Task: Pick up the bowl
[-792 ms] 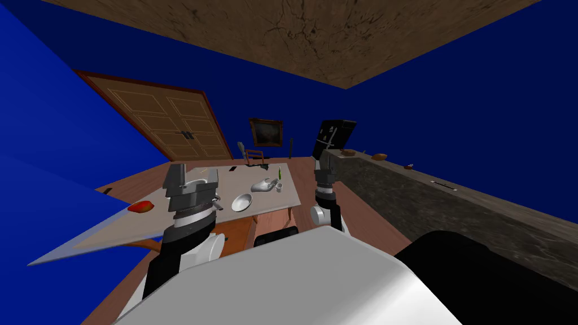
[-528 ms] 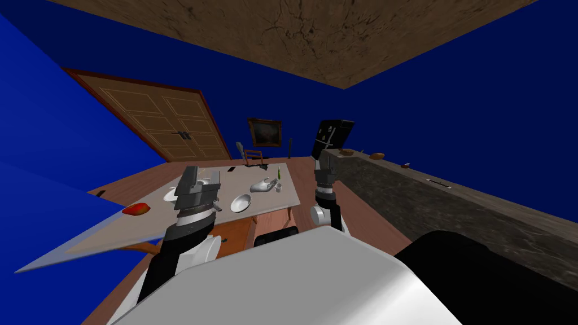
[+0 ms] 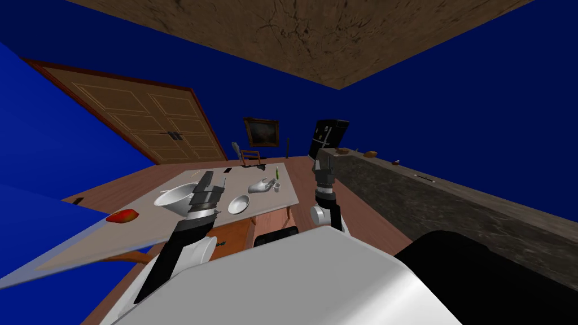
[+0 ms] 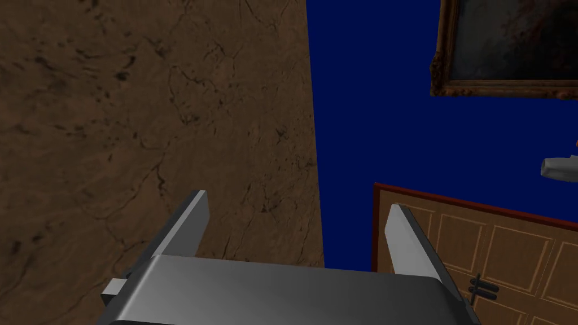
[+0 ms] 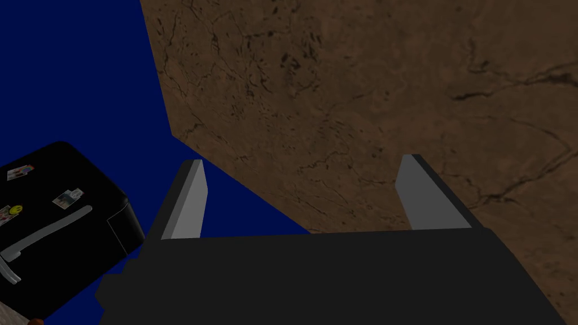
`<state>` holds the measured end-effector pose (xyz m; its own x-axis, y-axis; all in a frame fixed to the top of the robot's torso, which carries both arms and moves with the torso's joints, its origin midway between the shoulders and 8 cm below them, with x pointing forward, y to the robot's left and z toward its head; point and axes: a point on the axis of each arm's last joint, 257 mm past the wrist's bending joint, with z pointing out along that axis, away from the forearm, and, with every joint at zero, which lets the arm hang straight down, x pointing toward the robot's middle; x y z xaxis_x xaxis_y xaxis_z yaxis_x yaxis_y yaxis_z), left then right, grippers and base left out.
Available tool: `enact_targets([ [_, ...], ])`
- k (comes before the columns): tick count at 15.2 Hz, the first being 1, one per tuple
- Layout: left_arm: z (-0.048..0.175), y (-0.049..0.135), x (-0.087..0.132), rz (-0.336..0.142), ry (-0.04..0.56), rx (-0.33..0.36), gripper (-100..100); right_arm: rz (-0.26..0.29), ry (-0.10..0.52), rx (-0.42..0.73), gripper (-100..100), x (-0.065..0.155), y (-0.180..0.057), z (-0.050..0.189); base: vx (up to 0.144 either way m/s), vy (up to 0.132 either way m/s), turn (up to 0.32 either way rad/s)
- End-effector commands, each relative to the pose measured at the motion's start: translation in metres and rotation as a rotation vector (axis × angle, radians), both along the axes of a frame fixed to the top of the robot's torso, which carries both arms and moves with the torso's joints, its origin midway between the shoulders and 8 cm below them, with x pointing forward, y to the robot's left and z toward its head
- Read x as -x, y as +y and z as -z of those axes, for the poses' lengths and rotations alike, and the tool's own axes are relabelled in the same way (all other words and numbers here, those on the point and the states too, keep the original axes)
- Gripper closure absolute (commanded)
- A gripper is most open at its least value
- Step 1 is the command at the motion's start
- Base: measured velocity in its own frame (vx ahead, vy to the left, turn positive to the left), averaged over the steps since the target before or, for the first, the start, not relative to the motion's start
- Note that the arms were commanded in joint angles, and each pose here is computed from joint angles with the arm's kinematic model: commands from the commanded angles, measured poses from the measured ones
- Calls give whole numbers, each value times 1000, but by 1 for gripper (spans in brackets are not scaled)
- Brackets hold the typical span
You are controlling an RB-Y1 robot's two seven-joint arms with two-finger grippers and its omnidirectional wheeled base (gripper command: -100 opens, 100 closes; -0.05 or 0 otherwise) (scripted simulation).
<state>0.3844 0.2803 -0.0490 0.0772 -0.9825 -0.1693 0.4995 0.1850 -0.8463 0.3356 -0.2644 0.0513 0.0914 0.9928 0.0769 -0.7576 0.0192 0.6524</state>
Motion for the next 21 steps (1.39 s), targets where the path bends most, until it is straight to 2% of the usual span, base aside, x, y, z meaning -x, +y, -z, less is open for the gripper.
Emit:
enact_targets([
  [1, 13, 6, -9, -7, 46, -2, -100, 0, 0, 0, 0, 0, 0, 0, -10, 10, -71],
  [2, 29, 15, -17, -17, 94, -3, -100, 0, 0, 0, 0, 0, 0, 0, -10, 9, -91],
  [3, 31, 15, -18, -18, 102, -2, -100, 0, 0, 0, 0, 0, 0, 0, -8, 10, -79],
  [4, 48, 25, -25, -30, 153, -1, -100, 0, 0, 0, 0, 0, 0, 0, -11, 9, -95],
  [5, 50, 25, -26, -31, 160, -1, -100, 0, 0, 0, 0, 0, 0, 0, -11, 11, -80],
  [6, 64, 35, -32, -44, 205, 1, -100, 0, 0, 0, 0, 0, 0, 0, -10, 14, -95],
  [7, 70, 37, -33, -47, 221, 3, -100, 0, 0, 0, 0, 0, 0, 0, -11, 15, -76],
  [12, 122, 74, -50, -99, 379, 24, -100, 0, 0, 0, 0, 0, 0, 0, -11, 11, -102],
  [13, 134, 78, -50, -107, 413, 28, -100, 0, 0, 0, 0, 0, 0, 0, -12, 10, -97],
  [14, 134, 78, -50, -107, 413, 28, -100, 0, 0, 0, 0, 0, 0, 0, -9, 9, -28],
  [15, 151, 91, -53, -127, 464, 39, -100, 0, 0, 0, 0, 0, 0, 0, -10, 6, -83],
  [16, 157, 92, -53, -130, 480, 41, -100, 0, 0, 0, 0, 0, 0, 0, -10, 7, -95],
  [17, 169, 105, -55, -148, 516, 54, -100, 0, 0, 0, 0, 0, 0, 0, -11, 8, -136],
  [19, 179, 108, -55, -155, 547, 57, -100, 0, 0, 0, 0, 0, 0, 0, -9, 10, -60],
  [20, 196, 121, -56, -176, 596, 74, -100, 0, 0, 0, 0, 0, 0, 0, -10, 5, -79],
  [21, 202, 123, -54, -180, 615, 76, -100, 0, 0, 0, 0, 0, 0, 0, -10, 6, -98],
])
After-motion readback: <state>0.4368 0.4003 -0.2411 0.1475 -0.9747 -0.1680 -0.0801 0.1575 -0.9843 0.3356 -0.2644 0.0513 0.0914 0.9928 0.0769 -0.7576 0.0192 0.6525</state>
